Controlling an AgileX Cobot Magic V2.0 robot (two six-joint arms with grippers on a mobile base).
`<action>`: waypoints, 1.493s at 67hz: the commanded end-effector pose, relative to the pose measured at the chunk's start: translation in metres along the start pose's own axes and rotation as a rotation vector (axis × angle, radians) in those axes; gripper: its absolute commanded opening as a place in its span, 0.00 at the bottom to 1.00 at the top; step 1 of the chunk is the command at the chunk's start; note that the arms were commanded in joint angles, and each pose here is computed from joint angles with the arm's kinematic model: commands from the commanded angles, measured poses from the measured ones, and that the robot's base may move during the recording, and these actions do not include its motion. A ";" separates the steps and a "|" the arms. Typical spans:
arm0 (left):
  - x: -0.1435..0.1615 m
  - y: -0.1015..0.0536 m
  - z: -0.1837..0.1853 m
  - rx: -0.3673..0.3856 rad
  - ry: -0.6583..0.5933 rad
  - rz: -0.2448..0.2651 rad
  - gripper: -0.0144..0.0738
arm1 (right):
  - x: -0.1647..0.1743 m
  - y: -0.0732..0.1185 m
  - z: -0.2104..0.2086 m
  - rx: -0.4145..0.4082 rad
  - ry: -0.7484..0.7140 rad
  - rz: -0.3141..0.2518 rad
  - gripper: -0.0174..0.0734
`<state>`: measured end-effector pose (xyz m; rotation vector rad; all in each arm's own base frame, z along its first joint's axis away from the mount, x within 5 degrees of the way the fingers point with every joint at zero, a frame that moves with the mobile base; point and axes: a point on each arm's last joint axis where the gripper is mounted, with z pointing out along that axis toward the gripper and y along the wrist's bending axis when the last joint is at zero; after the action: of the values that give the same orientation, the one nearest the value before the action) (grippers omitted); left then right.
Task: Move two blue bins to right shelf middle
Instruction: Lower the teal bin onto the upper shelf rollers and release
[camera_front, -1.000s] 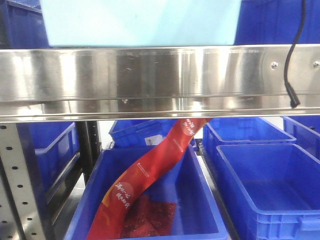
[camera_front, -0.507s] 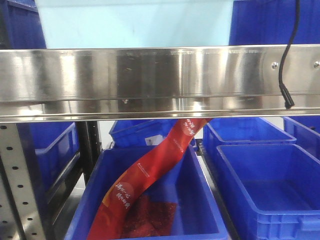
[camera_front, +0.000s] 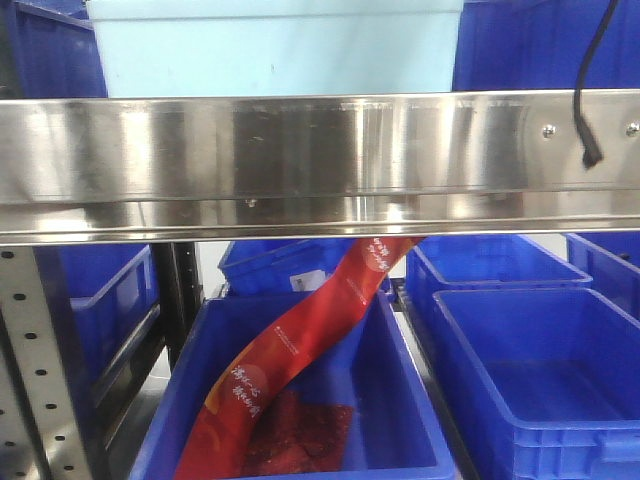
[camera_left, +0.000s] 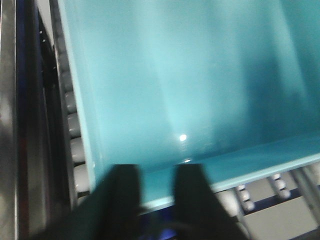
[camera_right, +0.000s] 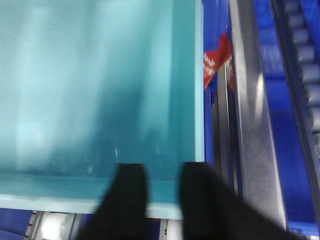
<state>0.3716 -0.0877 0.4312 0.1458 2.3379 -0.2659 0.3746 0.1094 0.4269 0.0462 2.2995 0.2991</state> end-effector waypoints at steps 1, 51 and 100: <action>-0.003 -0.007 -0.010 0.054 -0.026 -0.027 0.04 | -0.005 0.001 -0.017 -0.013 -0.046 -0.010 0.01; 0.091 0.005 -0.071 0.042 -0.513 0.024 0.04 | 0.063 -0.025 -0.085 -0.075 -0.513 -0.207 0.01; 0.237 0.025 -0.116 0.037 -0.733 0.016 0.04 | 0.203 -0.070 -0.129 -0.104 -0.584 -0.244 0.01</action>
<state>0.1372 -0.0312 0.3331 0.0660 1.6455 -0.2837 0.1569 0.0444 0.3399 -0.1725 1.7552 0.2400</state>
